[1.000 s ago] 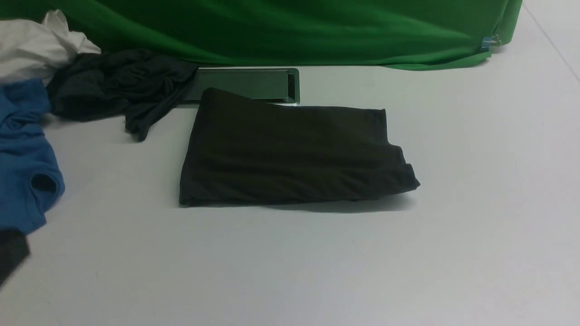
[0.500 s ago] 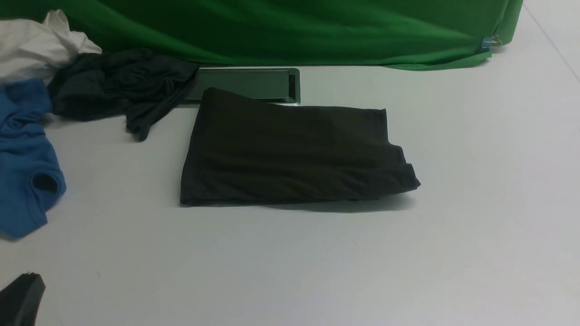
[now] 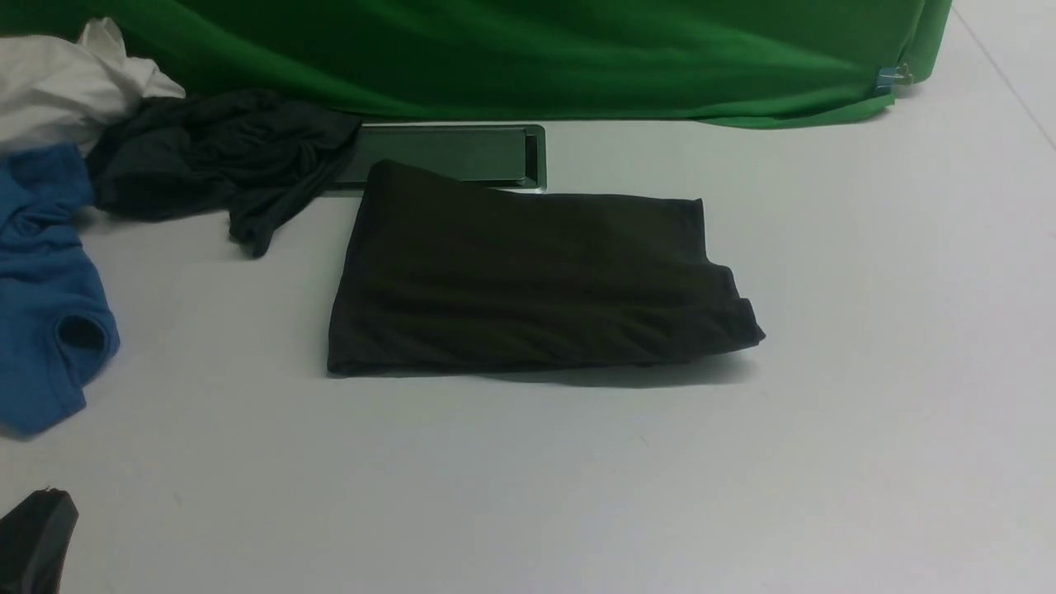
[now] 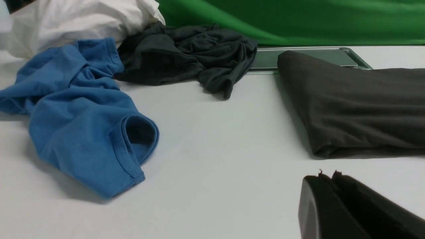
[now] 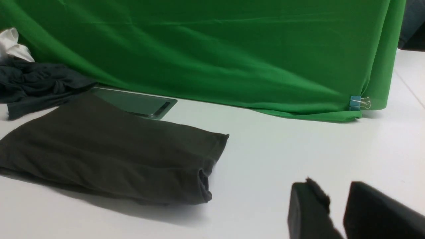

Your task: Fold a long-sleeved shirt on a white desktop.

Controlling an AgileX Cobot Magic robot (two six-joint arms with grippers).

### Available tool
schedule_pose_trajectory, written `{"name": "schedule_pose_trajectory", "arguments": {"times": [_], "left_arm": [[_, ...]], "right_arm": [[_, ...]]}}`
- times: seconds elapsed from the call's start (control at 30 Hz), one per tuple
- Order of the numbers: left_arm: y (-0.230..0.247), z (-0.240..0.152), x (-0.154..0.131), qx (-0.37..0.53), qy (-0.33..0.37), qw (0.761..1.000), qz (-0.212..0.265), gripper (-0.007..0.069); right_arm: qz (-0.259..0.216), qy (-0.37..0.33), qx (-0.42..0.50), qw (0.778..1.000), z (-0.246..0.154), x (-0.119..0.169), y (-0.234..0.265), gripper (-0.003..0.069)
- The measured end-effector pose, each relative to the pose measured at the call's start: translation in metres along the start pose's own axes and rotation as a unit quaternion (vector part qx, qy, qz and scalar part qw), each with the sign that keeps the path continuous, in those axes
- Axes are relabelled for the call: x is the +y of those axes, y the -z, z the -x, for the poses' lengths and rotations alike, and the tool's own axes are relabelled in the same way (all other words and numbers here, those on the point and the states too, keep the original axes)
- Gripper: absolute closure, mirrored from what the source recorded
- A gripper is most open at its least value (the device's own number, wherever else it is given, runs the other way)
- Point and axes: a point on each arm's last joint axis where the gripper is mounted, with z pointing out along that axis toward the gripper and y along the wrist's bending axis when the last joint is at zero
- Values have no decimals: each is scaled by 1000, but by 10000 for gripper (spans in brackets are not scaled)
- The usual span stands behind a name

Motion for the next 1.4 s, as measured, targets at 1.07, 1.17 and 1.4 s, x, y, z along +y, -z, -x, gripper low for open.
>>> {"name": "schedule_pose_trajectory", "arguments": {"times": [1.07,1.17,1.4], "left_arm": [[0,0,0,-2,1,1000,0,607],[0,0,0,-2,1,1000,0,607],[0,1,0,-3,-1,1000,1,607]], "right_arm": [[-126,4,-29,992,-29,-13,28,433],[-125,-1,16,992,-38,-12,28,426],[-128,-2,27,991,-40,-12,28,421]]}}
